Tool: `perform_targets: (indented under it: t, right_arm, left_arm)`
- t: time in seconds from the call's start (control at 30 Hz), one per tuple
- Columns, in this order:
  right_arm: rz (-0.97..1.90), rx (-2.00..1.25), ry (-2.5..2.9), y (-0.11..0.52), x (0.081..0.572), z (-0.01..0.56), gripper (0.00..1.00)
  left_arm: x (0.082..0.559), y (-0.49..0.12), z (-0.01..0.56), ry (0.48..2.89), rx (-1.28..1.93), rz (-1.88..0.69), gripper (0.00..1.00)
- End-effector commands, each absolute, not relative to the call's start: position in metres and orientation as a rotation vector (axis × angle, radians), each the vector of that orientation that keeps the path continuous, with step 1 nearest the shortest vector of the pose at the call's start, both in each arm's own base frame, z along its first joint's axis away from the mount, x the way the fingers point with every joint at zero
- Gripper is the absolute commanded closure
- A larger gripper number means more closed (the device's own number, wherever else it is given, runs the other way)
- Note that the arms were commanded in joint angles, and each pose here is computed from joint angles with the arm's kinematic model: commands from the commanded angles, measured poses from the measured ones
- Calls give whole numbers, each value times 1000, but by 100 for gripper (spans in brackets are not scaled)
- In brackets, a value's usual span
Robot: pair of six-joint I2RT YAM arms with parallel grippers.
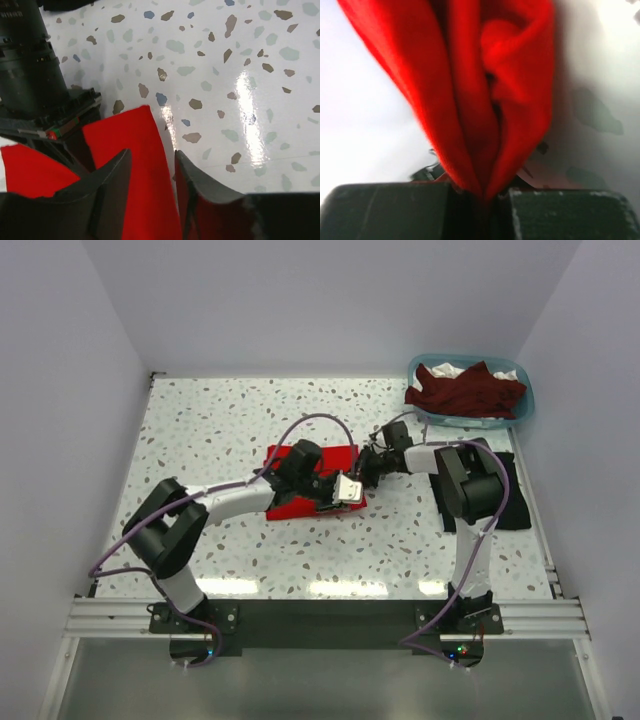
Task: Fold and stack the t-shirts
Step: Neatly place the folded tshirt to the corner
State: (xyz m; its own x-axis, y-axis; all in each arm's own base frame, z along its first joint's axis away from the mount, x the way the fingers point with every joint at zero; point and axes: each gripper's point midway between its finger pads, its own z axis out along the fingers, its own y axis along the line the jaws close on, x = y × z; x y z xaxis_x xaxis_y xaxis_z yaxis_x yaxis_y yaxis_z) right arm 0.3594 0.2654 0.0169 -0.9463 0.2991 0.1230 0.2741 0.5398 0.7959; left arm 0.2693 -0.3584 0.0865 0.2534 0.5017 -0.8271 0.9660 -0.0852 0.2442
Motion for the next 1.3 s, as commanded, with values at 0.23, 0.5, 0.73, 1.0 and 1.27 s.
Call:
perform_targets:
  t: [0.23,0.5,0.73,1.0,1.27]
  right_arm:
    - [932,-64,2943,207,320,68,100]
    - [766,-408,2853,158,290,113,100]
    - [523,-568,2807,111,269,134,100]
    - [304,-590,2764,63,266,165,100]
    - [151,-471,2755,28,280,189,100]
  left_arm:
    - [263,-300,185,1606,1446,-835,17]
    - [241,-268,195,1715,1362,-817,0]
    - [239,-257,197,1706,1326,-756,0]
    - [232,-254,192,1715,1344,-765,0]
    - [231,-253,194,1691,1348,-755,0]
